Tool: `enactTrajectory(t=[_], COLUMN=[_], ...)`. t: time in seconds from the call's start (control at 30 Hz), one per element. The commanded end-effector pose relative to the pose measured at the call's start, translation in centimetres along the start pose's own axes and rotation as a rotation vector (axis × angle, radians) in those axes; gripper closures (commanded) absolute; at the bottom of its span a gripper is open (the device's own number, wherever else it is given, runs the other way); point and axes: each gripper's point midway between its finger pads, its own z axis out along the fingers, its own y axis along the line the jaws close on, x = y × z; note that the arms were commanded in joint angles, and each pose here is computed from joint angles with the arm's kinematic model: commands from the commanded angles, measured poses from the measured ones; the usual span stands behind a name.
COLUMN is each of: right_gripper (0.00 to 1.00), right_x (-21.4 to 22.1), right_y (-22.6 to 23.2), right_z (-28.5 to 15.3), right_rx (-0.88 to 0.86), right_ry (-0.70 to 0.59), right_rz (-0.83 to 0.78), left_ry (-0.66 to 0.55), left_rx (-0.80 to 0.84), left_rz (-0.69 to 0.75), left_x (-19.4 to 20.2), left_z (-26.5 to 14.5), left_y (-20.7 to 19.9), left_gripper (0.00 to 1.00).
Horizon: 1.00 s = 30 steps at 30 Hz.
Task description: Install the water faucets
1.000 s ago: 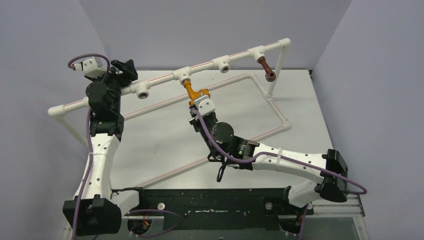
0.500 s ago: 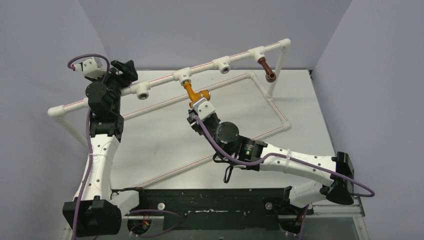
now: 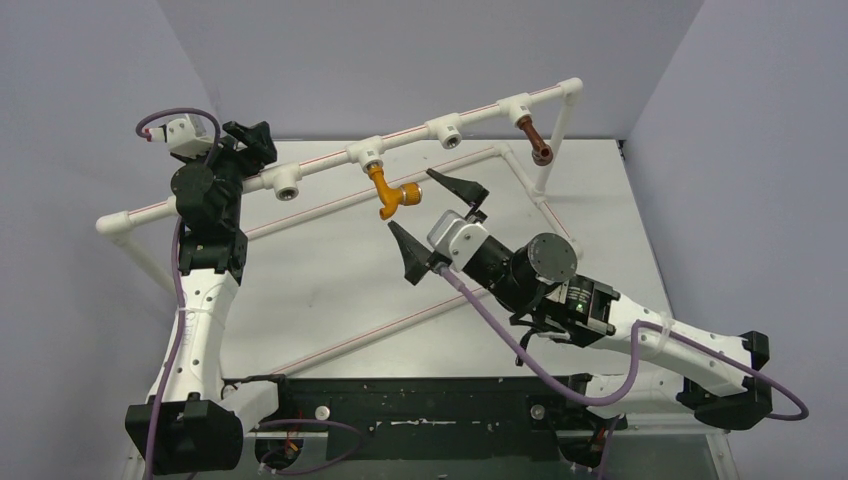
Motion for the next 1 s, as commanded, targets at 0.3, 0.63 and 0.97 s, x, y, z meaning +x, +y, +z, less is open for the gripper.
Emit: enactTrajectory(t=[0.3, 0.63, 0.97], right_gripper=[0.08, 0.11, 0.28], right_x=[4.4, 8.4, 10.7], right_y=[3.1, 2.6, 0.8], right_z=[2.5, 4.8, 6.2], right_rx=[-0.183, -0.043, 0.109], right_ry=[0.127, 0.264, 0.372], right_rz=[-0.534, -0.702, -0.723], left_ry=[0.602, 0.604, 0.61], left_rx=[-0.195, -0.198, -0.203], left_rz=[0.031, 0.034, 0.034], left_x=[17.1, 17.2, 17.4], left_z=[-5.5, -5.4, -5.4], left_y=[7.0, 7.0, 7.2], left_gripper=[0.25, 0.25, 0.25])
